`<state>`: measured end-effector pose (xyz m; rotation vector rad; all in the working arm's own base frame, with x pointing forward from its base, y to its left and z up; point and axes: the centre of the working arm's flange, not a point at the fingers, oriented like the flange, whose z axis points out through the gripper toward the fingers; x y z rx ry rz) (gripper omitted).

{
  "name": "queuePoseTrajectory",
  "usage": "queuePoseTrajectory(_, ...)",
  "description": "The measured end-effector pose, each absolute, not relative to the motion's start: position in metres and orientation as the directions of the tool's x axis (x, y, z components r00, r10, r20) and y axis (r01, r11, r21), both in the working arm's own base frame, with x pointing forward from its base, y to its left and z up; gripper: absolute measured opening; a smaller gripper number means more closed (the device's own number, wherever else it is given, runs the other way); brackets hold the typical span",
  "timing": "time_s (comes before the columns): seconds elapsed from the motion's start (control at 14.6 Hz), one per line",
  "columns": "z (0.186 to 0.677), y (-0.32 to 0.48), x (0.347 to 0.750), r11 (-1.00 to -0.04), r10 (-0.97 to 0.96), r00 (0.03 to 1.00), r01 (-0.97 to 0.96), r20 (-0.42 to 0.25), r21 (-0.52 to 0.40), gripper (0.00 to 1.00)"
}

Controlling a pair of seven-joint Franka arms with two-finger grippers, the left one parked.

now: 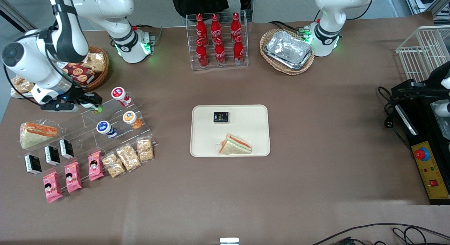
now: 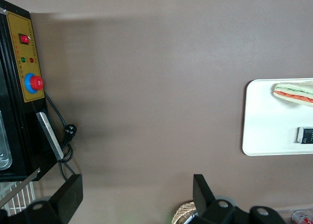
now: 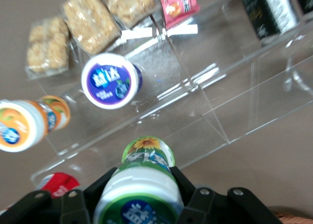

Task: Place green gum on tray
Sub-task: 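Close the right gripper on the green-capped bottle, then lift the bottle and carry it over the cream tray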

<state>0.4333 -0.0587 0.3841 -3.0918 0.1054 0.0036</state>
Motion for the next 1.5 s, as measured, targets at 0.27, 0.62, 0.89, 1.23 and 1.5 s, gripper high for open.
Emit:
queuePoseTrajectory(0.27,0.463,-0.058,0.464,-0.998,-0.051,0.999,-0.051,-0.009,-0.046,0.47)
queuePoseTrajectory(0.62,0.561,-0.013,0.506,-0.998,-0.023,0.999,-0.026,-0.047,-0.056,0.47)
queuePoseTrajectory(0.89,0.581,0.084,0.515,-0.992,-0.118,0.992,-0.120,-0.051,-0.045,0.46)
queuePoseTrajectory(1.23,0.559,0.223,0.495,-0.979,-0.203,0.977,-0.204,-0.059,-0.021,0.46)
queuePoseTrajectory(1.5,0.485,0.290,0.498,-0.970,-0.241,0.968,-0.241,-0.069,0.001,0.46)
